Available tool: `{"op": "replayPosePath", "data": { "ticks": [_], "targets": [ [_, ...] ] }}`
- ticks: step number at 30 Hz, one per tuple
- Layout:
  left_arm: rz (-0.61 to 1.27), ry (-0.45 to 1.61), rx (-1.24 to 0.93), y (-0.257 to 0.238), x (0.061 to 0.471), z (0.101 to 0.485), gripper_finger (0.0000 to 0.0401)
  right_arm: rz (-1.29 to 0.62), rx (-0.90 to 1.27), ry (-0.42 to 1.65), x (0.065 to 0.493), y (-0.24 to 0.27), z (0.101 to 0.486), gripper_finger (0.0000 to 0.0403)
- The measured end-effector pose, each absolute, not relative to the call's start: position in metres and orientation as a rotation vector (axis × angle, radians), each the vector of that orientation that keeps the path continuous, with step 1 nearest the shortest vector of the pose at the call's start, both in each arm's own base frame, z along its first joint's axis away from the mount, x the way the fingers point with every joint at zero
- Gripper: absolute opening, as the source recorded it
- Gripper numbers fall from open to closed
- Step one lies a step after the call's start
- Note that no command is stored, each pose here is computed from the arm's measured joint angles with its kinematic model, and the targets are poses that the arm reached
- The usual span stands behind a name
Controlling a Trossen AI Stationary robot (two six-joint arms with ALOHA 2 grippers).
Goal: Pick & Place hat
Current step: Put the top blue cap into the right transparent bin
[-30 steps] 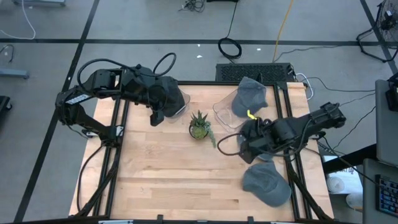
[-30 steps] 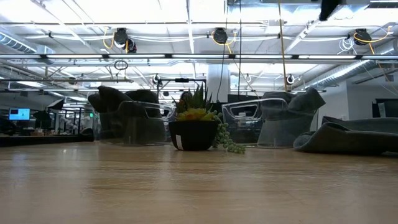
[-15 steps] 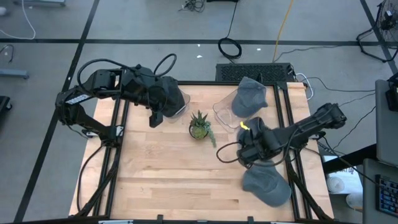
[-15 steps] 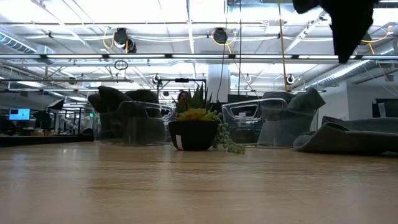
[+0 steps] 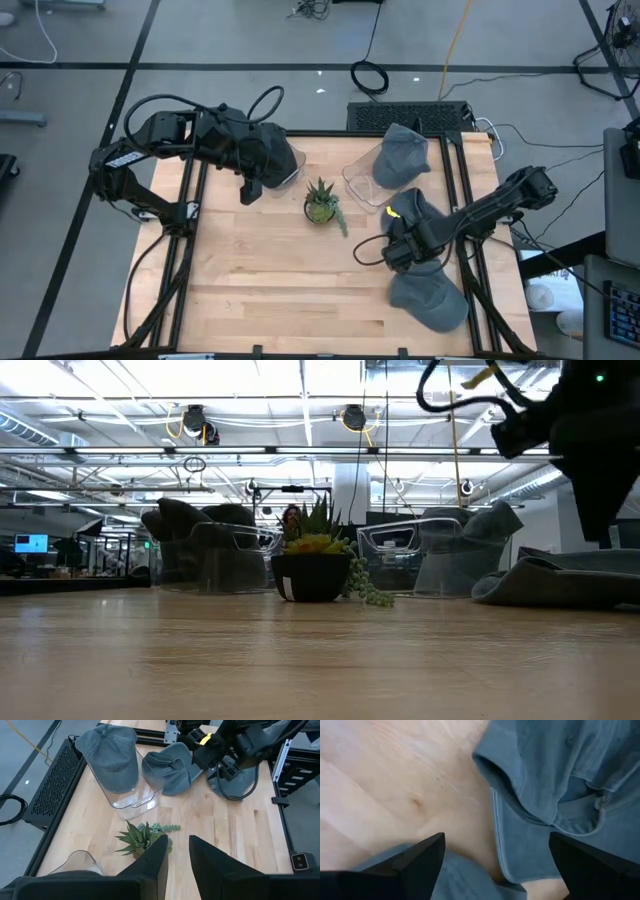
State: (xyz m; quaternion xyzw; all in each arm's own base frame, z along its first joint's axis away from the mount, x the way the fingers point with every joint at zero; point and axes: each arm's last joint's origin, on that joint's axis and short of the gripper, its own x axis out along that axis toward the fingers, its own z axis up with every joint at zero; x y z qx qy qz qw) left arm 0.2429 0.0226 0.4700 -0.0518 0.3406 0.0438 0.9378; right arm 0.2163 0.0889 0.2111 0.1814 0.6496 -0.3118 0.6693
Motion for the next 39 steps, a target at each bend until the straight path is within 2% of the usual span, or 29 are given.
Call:
{"op": "replayPosePath", "data": {
  "ticks": [12,16,21,29,34,39],
  "targets": [
    [0.089,0.688,-0.105,0.023,0.243,0.471,0.0088,-0.715,0.403,1.511,0.196,0.082,0.163,0.0343],
    [0.089,0.688,-0.105,0.023,0.243,0.471,0.0088,-0.713,0.402,1.507,0.191,0.08,0.152,0.0324],
    [0.089,0.688,-0.105,0.023,0.243,0.471,0.0088,-0.724,0.394,1.515,0.186,0.078,0.145,0.0248],
    [0.087,0.688,-0.098,0.023,0.243,0.471,0.0088,-0.696,0.34,1.561,0.183,0.077,0.145,0.0029],
    [0.087,0.688,-0.097,0.023,0.243,0.471,0.0088,-0.658,0.274,1.621,0.184,0.078,0.156,0.0005],
    [0.087,0.688,-0.097,0.023,0.243,0.471,0.0088,-0.527,0.269,1.65,0.192,0.083,0.19,0.0002]
  ]
}}
